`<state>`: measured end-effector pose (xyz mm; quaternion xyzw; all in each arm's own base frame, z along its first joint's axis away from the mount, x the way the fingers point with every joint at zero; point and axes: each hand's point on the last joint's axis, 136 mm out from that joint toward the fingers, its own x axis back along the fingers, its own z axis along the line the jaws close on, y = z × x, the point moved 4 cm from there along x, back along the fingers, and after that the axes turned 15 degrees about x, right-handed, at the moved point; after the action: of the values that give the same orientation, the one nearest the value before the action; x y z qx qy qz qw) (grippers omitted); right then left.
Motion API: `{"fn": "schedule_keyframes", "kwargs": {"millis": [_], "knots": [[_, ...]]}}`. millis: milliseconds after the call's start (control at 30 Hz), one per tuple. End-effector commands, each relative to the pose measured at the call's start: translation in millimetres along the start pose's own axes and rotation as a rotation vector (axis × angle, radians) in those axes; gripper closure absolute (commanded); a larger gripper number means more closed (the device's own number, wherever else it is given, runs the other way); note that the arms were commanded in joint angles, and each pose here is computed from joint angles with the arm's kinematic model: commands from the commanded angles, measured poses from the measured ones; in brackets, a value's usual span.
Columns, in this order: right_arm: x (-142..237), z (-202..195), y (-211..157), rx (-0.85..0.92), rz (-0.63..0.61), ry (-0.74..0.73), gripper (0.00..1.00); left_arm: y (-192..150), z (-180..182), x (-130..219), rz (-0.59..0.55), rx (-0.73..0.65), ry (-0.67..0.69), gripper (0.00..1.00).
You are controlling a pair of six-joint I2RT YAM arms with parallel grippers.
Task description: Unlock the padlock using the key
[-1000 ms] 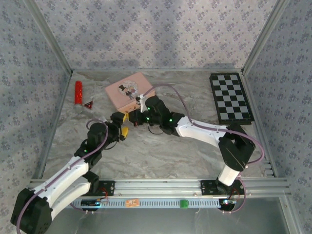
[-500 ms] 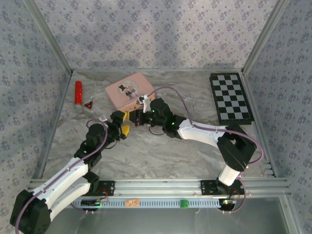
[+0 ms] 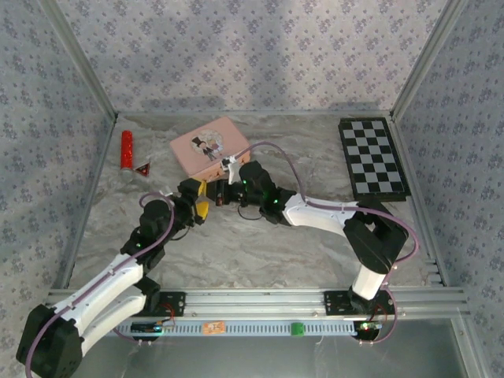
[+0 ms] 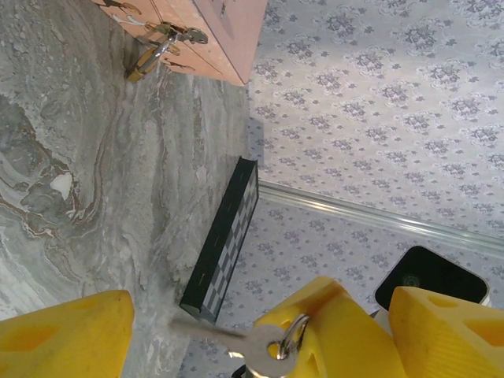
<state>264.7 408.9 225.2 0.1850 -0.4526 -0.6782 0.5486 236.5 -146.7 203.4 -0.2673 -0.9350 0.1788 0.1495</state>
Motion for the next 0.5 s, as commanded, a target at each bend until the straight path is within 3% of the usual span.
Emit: {"fn": "schedule_keyframes", "kwargs": {"millis": [0, 467], "knots": [[4.4, 6.3, -5.5, -0.001, -0.002, 0.028, 1.00, -6.9, -10.9, 5.7, 0.031, -0.005, -0.063, 0.15], [3.7, 11.5, -7.9, 0.004, -0.007, 0.059, 1.00, -5.7, -8.3, 6.9, 0.021, -0.013, -0.045, 0.15]]}}
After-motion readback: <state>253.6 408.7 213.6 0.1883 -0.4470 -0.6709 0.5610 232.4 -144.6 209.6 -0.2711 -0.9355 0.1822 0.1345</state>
